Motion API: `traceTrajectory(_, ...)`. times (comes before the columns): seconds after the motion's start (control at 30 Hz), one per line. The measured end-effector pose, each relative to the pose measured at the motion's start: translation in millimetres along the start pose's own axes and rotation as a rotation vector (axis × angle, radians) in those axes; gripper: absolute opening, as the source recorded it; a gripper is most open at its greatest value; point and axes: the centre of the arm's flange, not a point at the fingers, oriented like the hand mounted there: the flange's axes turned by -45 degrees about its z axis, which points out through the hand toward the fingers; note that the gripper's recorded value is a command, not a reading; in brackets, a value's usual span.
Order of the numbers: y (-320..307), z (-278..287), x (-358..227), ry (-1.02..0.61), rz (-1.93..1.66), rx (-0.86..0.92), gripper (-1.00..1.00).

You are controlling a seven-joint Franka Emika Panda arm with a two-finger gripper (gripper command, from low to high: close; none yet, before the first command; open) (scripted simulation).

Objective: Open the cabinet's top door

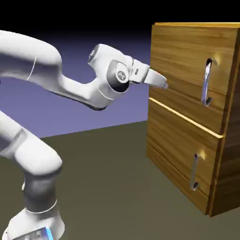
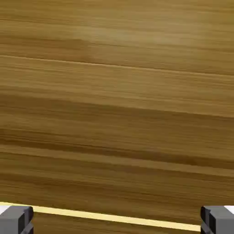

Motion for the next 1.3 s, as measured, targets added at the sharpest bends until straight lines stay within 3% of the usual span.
traceTrajectory(0.67,58,-6,15,0.254,0.033,-0.022,0.0)
traceTrajectory(1.3,149,48,-18,0.422,0.077,-0.03,0.0)
